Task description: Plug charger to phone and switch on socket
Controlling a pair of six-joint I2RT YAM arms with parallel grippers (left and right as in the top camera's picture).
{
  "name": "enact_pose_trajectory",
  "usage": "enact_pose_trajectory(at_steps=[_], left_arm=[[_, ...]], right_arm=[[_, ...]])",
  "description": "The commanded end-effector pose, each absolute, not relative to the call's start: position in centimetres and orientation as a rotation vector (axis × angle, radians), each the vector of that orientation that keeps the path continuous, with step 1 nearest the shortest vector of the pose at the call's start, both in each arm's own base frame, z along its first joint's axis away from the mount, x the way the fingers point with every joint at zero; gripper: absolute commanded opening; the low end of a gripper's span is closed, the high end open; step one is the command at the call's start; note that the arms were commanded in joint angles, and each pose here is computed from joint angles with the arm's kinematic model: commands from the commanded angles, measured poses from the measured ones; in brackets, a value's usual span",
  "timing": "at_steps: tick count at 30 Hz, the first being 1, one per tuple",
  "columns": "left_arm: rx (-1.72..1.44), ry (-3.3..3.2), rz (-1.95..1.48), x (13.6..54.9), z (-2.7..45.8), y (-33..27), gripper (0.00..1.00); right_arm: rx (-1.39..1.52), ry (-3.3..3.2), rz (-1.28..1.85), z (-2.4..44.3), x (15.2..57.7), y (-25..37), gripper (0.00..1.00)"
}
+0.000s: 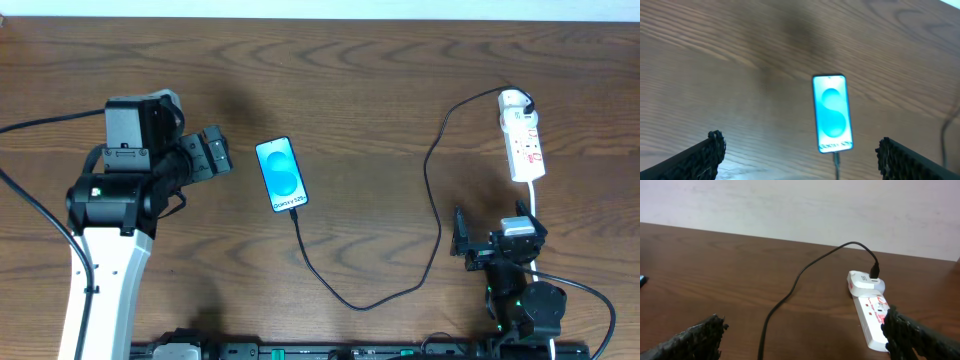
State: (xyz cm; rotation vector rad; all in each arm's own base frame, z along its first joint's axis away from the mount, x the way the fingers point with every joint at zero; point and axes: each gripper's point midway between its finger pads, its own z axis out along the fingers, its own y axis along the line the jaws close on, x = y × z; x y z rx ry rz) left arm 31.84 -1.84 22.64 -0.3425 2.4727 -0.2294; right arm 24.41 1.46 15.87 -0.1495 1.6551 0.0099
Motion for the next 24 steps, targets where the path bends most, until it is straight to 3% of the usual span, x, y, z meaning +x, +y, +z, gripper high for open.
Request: enact_pose_trajectory(at_steps=[1,15,24], left_arm=[[-0.337,2.461,-0.145,31.8,22.9,-0.7,0.99],[-0.345,2.199,-0.035,28.3,26.8,1.4,0.99],[-0.322,2.015,-0.079,26.8,26.6,1.3,0.99]], right_arm=[[-0.145,1.648,0.023,15.8,24.4,1.6,0.99],[-0.145,1.648,0.023,15.8,24.4,1.6,0.99],[-0.145,1.648,0.023,15.8,24.4,1.6,0.99]])
